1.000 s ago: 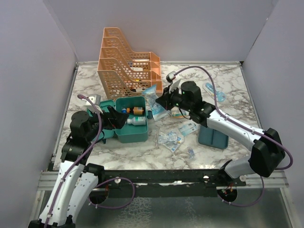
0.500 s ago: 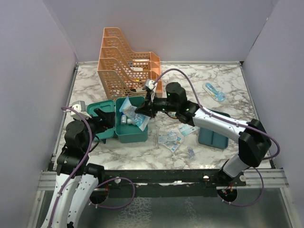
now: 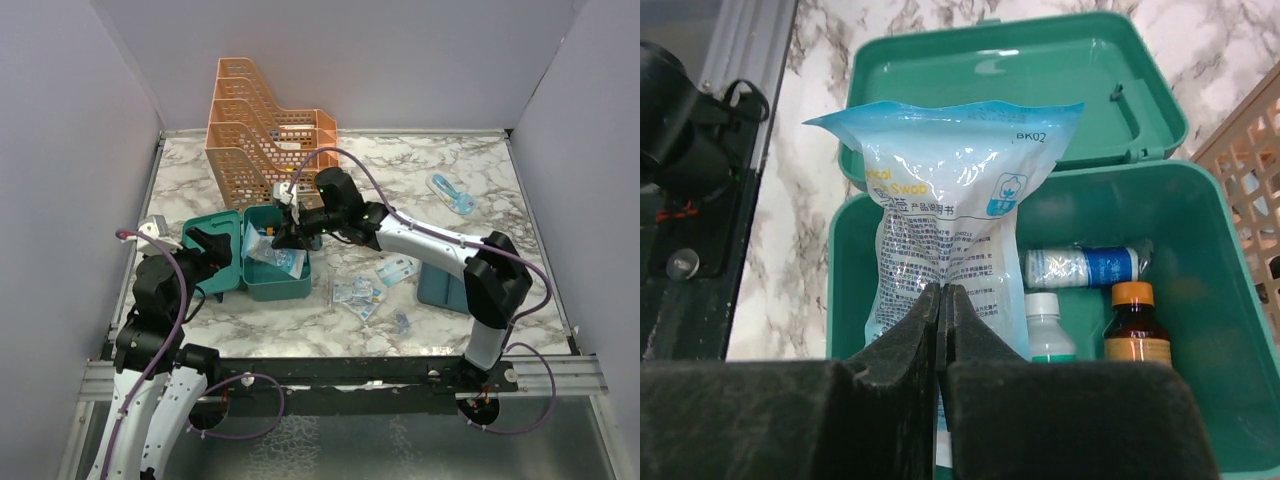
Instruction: Organize the medicine kit
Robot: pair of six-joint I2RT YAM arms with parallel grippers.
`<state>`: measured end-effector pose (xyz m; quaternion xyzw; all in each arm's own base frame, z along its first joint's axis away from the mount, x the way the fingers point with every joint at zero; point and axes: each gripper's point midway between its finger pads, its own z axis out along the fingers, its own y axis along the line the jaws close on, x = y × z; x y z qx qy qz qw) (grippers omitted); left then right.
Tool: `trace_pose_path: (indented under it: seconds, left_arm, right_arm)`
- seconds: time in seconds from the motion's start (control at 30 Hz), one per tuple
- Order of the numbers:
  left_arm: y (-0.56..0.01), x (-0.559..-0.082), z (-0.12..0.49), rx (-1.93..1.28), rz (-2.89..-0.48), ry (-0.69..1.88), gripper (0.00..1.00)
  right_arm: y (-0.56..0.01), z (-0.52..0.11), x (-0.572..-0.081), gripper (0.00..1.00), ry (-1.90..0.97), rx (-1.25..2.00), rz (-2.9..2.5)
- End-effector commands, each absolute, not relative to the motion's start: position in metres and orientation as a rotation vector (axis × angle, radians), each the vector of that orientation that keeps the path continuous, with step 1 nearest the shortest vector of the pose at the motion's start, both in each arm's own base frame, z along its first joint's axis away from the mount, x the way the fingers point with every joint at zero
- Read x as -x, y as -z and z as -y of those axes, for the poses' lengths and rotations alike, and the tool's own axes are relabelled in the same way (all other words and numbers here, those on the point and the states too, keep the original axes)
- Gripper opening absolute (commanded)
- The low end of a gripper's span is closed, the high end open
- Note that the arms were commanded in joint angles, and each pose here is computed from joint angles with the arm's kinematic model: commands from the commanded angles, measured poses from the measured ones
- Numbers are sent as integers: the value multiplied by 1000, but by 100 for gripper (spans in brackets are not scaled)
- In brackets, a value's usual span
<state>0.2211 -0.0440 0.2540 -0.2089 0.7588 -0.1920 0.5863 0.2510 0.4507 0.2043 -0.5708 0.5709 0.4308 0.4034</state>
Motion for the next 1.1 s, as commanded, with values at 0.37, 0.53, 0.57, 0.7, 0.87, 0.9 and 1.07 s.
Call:
trace_pose_path:
  seconds: [0.37,0.53,0.57,0.7,0.87,0.9,1.07]
  left_arm:
    - [-269,-220,38,506,-1731,428,83]
    - [-280,-217,30,514,-1708,390,83]
    - [-282,-216,28,518,-1701,381,83]
    - [-290,-214,19,535,-1674,340,83]
    - [-292,-212,14,541,-1664,318,83]
    - [-292,-212,14,541,-1662,315,83]
    - [-292,-211,11,548,-1658,302,83]
  right_arm:
    - [-155,-459,-242,1,-907,1753,-1581]
    - [-140,-453,-250,1,-793,1769,-1720]
    - [-140,-452,-251,1,-772,1765,-1732]
    - [-147,-452,-255,1,-712,1739,-1760]
    - [-146,-451,-254,1,-655,1761,-1791]
    - [-144,-451,-253,1,-648,1771,-1797]
    - [-119,-447,-250,1,-613,1831,-1847]
